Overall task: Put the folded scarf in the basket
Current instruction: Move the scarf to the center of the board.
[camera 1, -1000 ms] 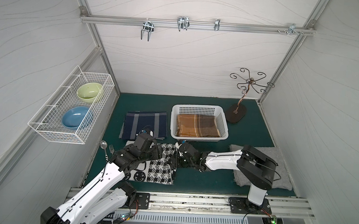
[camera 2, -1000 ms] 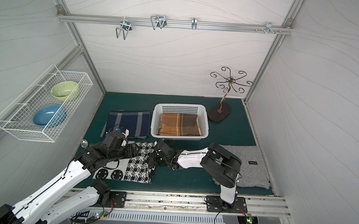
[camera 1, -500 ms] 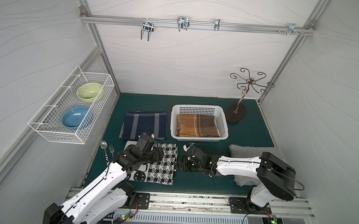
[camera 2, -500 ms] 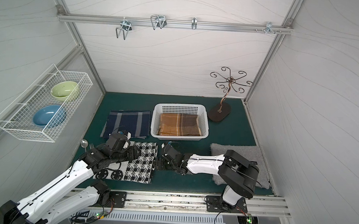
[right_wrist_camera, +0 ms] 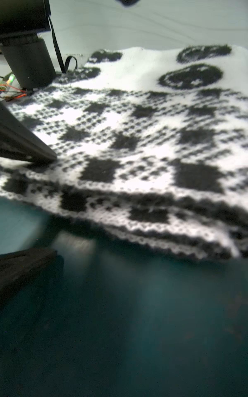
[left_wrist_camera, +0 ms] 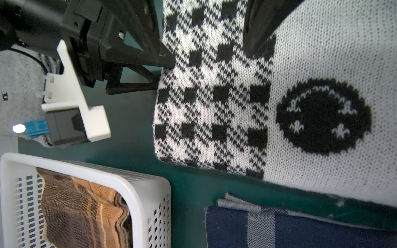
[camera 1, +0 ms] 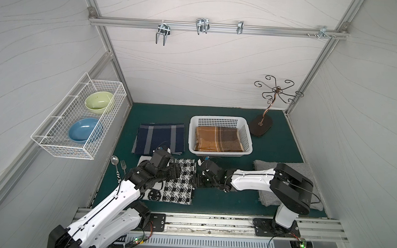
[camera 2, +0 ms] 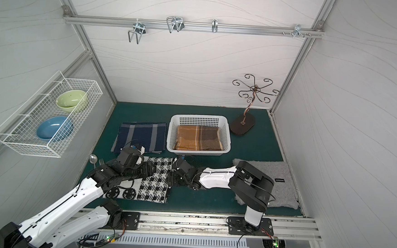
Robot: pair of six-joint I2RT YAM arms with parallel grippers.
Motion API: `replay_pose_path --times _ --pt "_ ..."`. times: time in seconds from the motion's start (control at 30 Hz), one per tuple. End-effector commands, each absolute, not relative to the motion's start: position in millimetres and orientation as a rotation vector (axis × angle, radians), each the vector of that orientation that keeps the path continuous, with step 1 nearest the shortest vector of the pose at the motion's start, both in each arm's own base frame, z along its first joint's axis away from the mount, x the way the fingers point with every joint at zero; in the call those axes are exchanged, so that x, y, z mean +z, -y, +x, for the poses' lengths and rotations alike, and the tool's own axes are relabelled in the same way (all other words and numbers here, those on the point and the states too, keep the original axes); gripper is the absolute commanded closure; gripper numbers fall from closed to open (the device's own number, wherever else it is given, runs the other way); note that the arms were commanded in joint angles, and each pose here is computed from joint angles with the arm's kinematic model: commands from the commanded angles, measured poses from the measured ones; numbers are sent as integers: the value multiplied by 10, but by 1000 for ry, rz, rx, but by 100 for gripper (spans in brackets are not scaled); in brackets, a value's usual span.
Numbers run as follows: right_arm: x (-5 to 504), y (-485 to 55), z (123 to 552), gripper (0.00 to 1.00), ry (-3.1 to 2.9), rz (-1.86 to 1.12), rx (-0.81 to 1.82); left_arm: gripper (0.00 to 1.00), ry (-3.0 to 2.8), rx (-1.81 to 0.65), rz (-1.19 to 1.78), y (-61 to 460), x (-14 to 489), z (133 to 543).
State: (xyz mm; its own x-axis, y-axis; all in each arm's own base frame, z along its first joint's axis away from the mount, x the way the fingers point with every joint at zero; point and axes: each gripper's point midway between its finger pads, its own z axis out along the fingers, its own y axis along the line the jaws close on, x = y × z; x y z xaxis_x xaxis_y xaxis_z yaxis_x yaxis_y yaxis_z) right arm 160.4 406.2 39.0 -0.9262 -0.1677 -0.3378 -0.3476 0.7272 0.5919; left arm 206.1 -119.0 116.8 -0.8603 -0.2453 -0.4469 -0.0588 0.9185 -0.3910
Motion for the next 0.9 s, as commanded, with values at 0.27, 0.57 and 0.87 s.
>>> replay_pose_path --times 0.27,0.57,0.87 --pt "-98 -4207 1405 52 -2791 -400 1044 35 -2539 -531 -214 1234 1216 2141" --pt "-42 -3773 1578 100 -2774 -306 1107 35 -2537 -549 -249 1227 1147 2114" --pt "62 -2608 1498 99 -2878 -203 980 34 -2530 -583 -307 1237 1007 2106"
